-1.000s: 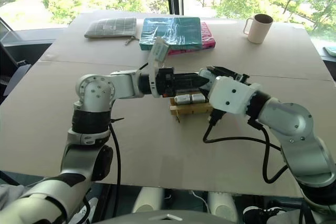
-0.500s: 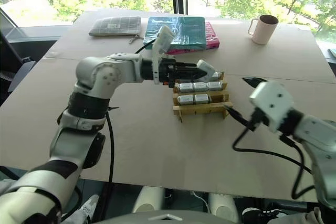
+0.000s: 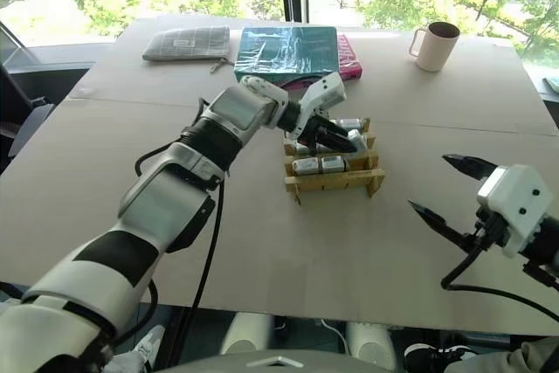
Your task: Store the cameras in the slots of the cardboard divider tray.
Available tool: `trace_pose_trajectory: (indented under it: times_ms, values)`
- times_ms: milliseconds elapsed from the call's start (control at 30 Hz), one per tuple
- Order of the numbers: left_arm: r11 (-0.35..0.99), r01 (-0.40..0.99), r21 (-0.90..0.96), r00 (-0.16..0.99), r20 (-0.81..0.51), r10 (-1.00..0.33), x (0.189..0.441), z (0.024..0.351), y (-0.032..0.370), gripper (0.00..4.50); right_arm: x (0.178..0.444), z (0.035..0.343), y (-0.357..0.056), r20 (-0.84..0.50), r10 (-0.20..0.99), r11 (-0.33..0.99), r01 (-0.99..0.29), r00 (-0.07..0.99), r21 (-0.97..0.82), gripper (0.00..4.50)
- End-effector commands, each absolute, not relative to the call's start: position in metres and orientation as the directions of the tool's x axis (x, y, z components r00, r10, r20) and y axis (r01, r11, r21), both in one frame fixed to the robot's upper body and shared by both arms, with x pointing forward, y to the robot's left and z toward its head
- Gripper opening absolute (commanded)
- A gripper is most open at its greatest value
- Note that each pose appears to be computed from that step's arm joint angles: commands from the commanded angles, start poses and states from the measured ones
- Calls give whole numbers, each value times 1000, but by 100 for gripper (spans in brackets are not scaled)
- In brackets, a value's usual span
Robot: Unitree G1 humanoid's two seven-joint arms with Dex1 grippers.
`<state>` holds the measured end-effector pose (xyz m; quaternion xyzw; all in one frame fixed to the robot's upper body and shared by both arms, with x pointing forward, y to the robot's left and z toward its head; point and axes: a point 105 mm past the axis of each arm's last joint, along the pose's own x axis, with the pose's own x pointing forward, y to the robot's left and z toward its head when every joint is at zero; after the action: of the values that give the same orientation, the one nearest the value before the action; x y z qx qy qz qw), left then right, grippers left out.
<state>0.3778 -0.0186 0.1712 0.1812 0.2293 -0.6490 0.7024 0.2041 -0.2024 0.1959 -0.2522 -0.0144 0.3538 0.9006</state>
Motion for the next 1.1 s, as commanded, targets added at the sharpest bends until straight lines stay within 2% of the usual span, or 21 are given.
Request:
trace_pose_trajectory:
  times_ms: [33,233,500,933,967,1000,1067,1100]
  values:
    - [12,999,31,28,-559,-829,376,188,-32,76,194,208,-195,-94,649,621,-596,755,-508,441]
    - [-46,998,46,-11,-566,-824,372,196,-44,76,189,203,-196,-81,616,658,-568,783,-494,441]
    - [-72,995,70,-7,-671,-742,373,175,-37,76,188,202,-197,-71,598,671,-547,798,-500,441]
    - [-60,986,153,74,-738,-671,379,169,-40,76,191,199,-195,-78,600,665,-550,797,-504,441]
    - [-63,986,153,70,-731,-679,378,173,-42,177,191,199,-195,-78,599,666,-550,797,-504,450]
    - [-66,986,151,65,-726,-685,377,176,-44,202,191,199,-194,-78,599,666,-550,797,-504,450]
    - [-73,990,122,27,-666,-746,369,205,-47,278,189,198,-193,-81,600,666,-552,796,-501,450]
    - [-84,991,105,0,-626,-779,363,222,-46,332,189,198,-193,-82,599,668,-554,796,-497,450]
